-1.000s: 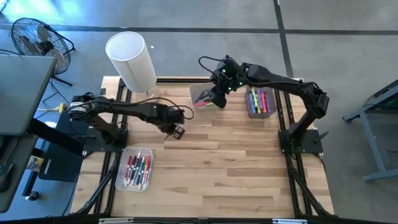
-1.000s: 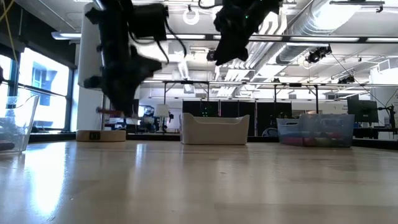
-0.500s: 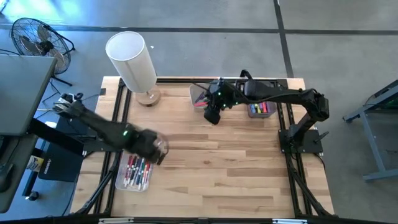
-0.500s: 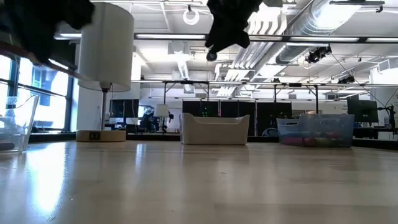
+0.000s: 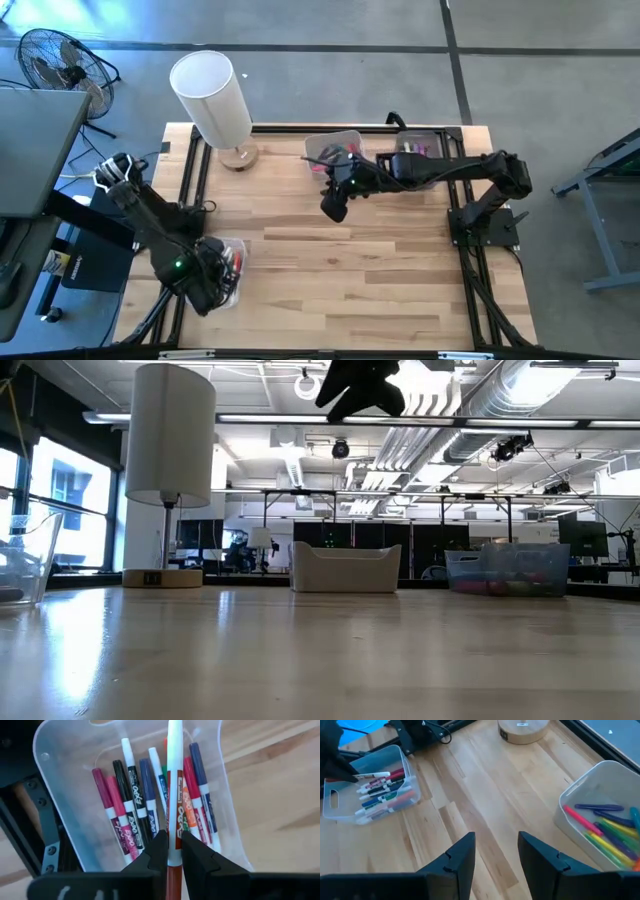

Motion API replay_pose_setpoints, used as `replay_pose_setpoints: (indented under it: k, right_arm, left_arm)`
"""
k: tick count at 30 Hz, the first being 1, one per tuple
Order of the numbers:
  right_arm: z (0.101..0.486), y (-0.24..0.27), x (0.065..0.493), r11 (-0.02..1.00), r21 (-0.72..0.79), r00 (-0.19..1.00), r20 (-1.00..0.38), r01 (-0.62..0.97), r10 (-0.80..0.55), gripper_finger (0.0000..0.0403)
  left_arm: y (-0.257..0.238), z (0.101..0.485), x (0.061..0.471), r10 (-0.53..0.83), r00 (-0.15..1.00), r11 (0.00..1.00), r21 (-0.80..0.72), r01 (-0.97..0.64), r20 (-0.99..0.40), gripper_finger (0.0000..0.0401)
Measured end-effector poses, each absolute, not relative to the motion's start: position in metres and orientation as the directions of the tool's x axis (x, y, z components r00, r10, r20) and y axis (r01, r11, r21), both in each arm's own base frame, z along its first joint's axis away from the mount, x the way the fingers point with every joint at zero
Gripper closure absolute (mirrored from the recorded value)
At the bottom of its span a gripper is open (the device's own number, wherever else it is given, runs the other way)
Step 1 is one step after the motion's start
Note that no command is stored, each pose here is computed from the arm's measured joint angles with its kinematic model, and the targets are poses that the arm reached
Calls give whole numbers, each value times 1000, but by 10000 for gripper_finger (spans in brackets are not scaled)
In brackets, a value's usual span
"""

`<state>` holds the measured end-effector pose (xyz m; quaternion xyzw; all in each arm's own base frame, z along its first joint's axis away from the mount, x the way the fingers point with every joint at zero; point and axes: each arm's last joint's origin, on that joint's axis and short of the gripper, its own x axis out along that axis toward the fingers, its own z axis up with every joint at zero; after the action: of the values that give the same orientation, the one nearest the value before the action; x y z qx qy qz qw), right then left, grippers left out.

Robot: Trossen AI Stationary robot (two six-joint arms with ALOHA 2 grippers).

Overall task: Pick & Place Markers
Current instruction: Put the brown marker pen into the transparent bin, then return to Home Position

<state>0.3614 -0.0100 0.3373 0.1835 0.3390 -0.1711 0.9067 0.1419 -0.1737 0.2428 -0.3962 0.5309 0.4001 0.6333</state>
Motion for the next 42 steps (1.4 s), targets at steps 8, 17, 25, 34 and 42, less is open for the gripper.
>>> replay_pose_setpoints:
  k: [8,17,25,34,42]
  right_arm:
    - [336,11,360,883,216,710,-684,417,-168,265]
    - [326,24,348,908,92,593,-783,409,-188,265]
    - [299,18,334,908,-51,425,-872,415,-243,290]
    - [222,10,334,954,178,521,-853,241,28,396]
    - [205,-10,297,956,279,729,-673,91,127,399]
  left_arm:
    - [-173,242,142,94,118,362,-76,-929,-989,311]
    - [-172,242,141,98,109,401,-61,-914,-989,254]
    - [-161,252,159,118,176,479,-99,-872,-977,259]
    - [-112,279,218,223,371,748,-86,-658,-901,379]
    - [-62,261,259,234,513,882,-43,-470,-826,399]
